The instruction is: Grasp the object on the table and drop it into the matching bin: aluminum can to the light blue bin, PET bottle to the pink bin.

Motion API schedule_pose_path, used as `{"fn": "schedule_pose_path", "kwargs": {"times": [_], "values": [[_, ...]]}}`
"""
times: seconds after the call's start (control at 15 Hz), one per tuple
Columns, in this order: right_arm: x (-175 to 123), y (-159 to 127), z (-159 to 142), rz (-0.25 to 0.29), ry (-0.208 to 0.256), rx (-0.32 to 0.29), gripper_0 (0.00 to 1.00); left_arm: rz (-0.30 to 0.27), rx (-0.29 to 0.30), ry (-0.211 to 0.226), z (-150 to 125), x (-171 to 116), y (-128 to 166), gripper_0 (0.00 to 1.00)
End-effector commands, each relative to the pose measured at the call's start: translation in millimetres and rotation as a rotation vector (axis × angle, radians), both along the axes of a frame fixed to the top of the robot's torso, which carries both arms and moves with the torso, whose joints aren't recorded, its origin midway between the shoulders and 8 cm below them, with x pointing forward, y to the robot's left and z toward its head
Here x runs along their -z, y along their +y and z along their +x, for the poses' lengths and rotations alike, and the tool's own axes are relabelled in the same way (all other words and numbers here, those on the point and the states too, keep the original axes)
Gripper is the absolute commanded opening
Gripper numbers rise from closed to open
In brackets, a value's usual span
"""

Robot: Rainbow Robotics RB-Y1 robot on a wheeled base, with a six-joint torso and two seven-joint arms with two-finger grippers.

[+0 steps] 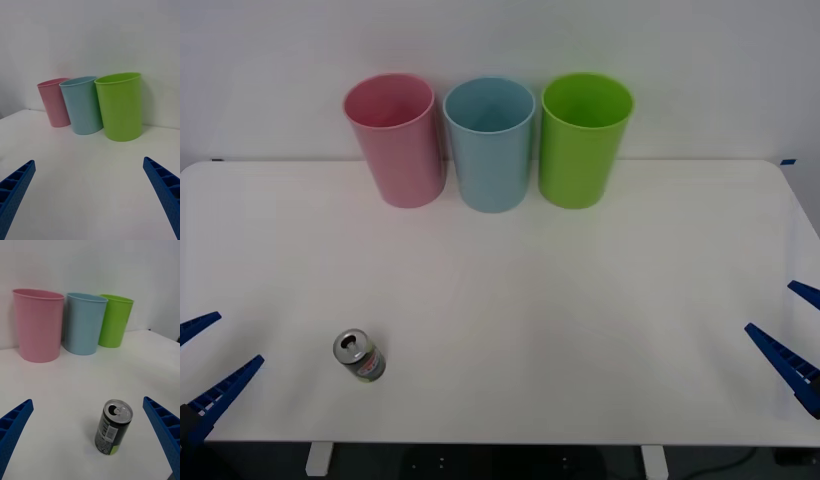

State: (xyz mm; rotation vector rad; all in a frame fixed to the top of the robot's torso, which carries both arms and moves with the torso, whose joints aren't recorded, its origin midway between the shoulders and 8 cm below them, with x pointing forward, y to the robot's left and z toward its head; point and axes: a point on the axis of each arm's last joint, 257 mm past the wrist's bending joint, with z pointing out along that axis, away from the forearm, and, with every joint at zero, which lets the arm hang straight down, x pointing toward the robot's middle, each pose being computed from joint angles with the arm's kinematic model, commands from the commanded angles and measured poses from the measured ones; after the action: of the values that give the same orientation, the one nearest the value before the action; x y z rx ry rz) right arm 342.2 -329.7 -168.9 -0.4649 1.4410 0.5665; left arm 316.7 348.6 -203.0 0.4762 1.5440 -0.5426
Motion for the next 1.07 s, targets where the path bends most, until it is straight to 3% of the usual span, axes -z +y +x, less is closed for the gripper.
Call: {"fn": "schedule_pose_path", "kwargs": {"times": [0.07,0.47,0.6,0.93,1.07], "values": [[0.0,0.0,0.0,0.000,0.000,0.000,1.00,0.040,0.011,-0.005,-7.4,12.3,-6.7,1.00],[0.0,0.0,0.0,0.000,0.000,0.000,1.00,0.104,0.033,0.026,-19.5,37.2,-15.6,1.00],[0.0,0.0,0.0,0.000,0.000,0.000,1.00,0.159,0.025,0.029,-20.0,50.6,-14.6,1.00],[0.0,0.0,0.0,0.000,0.000,0.000,1.00,0.173,0.017,0.038,-12.8,83.6,-19.3,1.00],[0.0,0.0,0.0,0.000,0.000,0.000,1.00,0.146,0.017,0.050,-7.1,93.8,-23.1,1.00]]}}
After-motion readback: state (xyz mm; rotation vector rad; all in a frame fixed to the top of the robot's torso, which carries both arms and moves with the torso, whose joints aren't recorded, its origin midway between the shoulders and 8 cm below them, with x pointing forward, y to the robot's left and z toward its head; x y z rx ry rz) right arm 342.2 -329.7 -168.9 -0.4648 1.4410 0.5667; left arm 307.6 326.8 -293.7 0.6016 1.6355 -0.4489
